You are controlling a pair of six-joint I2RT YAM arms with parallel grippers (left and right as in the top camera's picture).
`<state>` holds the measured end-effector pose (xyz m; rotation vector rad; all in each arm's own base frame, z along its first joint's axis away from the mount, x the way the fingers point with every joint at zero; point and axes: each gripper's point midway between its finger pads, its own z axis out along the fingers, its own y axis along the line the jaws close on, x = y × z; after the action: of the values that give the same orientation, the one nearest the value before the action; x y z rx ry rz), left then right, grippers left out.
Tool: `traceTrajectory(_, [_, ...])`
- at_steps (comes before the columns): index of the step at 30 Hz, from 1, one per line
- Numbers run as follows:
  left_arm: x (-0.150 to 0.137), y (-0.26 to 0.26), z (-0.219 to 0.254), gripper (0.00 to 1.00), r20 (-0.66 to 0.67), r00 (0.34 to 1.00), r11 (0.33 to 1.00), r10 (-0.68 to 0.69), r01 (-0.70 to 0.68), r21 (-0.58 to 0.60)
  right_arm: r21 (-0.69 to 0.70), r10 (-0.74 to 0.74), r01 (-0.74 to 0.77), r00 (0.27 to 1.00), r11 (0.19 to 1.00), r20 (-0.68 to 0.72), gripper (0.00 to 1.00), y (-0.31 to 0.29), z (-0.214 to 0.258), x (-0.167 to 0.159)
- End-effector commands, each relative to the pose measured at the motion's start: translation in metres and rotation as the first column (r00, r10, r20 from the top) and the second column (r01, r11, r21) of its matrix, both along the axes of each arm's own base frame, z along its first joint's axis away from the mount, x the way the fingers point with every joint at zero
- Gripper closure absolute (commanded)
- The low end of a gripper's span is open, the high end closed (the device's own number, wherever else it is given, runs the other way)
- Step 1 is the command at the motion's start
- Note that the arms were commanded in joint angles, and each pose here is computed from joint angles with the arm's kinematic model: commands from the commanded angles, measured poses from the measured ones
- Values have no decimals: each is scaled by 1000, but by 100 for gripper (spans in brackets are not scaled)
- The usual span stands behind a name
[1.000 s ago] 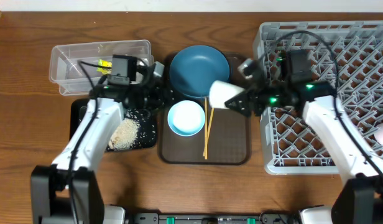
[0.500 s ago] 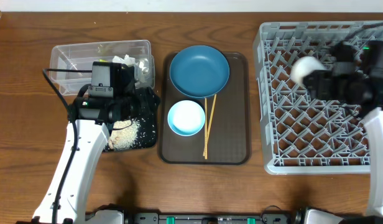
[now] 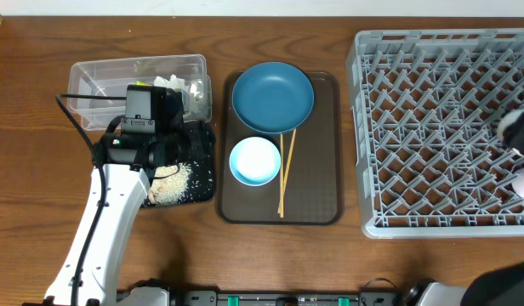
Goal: Sort waste into correct bins and load items into the dishwasher rack
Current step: 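Carry the white cup right and place it in the dish rack, then reach the right gripper to the light-blue bowl and grasp its rim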
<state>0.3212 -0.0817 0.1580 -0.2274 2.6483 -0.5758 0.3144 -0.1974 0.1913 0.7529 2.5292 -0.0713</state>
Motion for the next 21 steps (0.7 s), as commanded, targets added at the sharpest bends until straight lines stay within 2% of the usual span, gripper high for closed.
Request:
traceTrajectory(1, [0,3,6,47,21,1000,1000,-4,3,17,11,-74,74,997,997,-35,96,-20,-11,-5])
traceTrajectory(13, [0,3,5,47,20,1000,1000,-4,4,17,91,-84,99,984,991,-158,97,-31,-67,-4])
traceTrajectory(15, [0,3,5,47,20,1000,1000,-4,4,17,101,-82,101,981,990,-174,94,-31,-74,-3])
traceTrajectory(16, [0,3,5,47,20,1000,1000,-4,3,17,105,-81,101,980,989,-180,87,-31,-76,-3])
traceTrajectory(19, [0,3,5,47,20,1000,1000,-4,4,17,121,-76,99,979,988,-188,48,-29,-81,-3])
traceTrajectory(21, [0,3,5,47,20,1000,1000,-4,4,17,124,-73,96,981,988,-179,31,-29,-81,-1])
